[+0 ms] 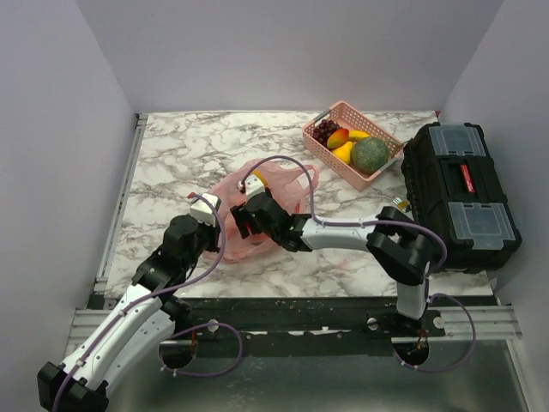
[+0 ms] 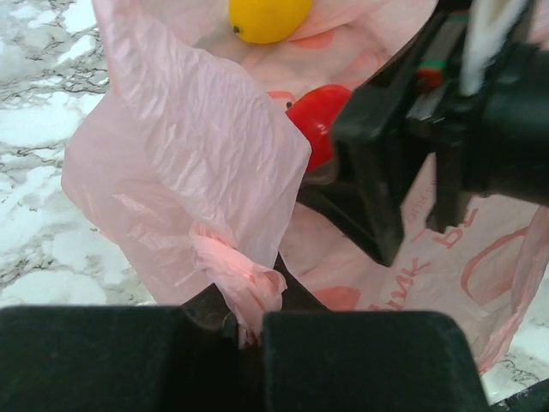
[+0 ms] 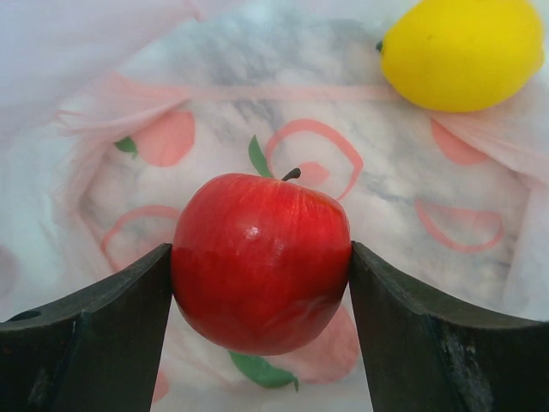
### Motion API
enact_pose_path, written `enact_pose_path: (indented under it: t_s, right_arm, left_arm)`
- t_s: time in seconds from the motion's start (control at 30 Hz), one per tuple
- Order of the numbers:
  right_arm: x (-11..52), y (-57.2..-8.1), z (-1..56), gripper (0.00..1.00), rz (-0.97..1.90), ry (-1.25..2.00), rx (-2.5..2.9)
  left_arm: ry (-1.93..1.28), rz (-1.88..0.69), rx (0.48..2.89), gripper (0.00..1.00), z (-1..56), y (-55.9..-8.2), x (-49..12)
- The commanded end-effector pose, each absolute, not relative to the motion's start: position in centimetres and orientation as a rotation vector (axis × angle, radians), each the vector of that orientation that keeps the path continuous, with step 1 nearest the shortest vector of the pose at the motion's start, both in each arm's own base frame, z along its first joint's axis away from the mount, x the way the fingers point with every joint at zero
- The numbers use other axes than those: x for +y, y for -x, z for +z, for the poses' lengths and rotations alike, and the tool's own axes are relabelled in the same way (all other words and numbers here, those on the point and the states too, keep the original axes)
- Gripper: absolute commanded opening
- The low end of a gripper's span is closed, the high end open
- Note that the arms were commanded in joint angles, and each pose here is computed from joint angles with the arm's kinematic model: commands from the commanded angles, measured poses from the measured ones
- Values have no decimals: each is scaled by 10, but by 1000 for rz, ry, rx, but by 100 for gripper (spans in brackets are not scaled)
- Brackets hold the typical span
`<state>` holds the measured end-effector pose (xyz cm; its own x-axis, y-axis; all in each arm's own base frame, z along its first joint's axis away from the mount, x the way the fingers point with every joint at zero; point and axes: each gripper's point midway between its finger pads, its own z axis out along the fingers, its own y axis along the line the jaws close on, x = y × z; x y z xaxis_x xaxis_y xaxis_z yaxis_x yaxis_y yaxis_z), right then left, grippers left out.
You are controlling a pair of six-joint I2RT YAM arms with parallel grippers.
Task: Take the fake fruits out of the plastic bag
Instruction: Take out the fake fruit from the plastic bag, then place the fake fruit in the bin.
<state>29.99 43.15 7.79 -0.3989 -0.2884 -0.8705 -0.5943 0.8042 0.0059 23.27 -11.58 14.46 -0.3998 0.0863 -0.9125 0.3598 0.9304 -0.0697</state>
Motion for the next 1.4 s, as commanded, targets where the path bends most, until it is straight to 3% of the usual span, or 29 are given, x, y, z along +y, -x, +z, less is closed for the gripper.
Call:
enact_pose_path:
  t_s: [0.0, 0.2, 0.77, 1.1, 1.37]
  right_arm:
    - [436, -290, 144, 9, 538, 612, 1892]
    - [425, -277, 195, 1, 643, 573, 1805]
    - [391, -288, 329, 1, 569, 496, 1547]
    - [346, -336, 343, 1, 469, 325, 1592]
    - [271, -392, 324, 1, 405, 109, 1714]
  left_arm:
    - [-283, -273, 1939, 0, 158, -240, -110]
    - [-266, -233, 1949, 0, 156, -242, -104]
    - [-172, -202, 1962, 0, 155, -240, -94]
    - [-146, -251, 1941, 0, 158, -241, -100]
    - [-150, -264, 1934, 0, 158, -240, -101]
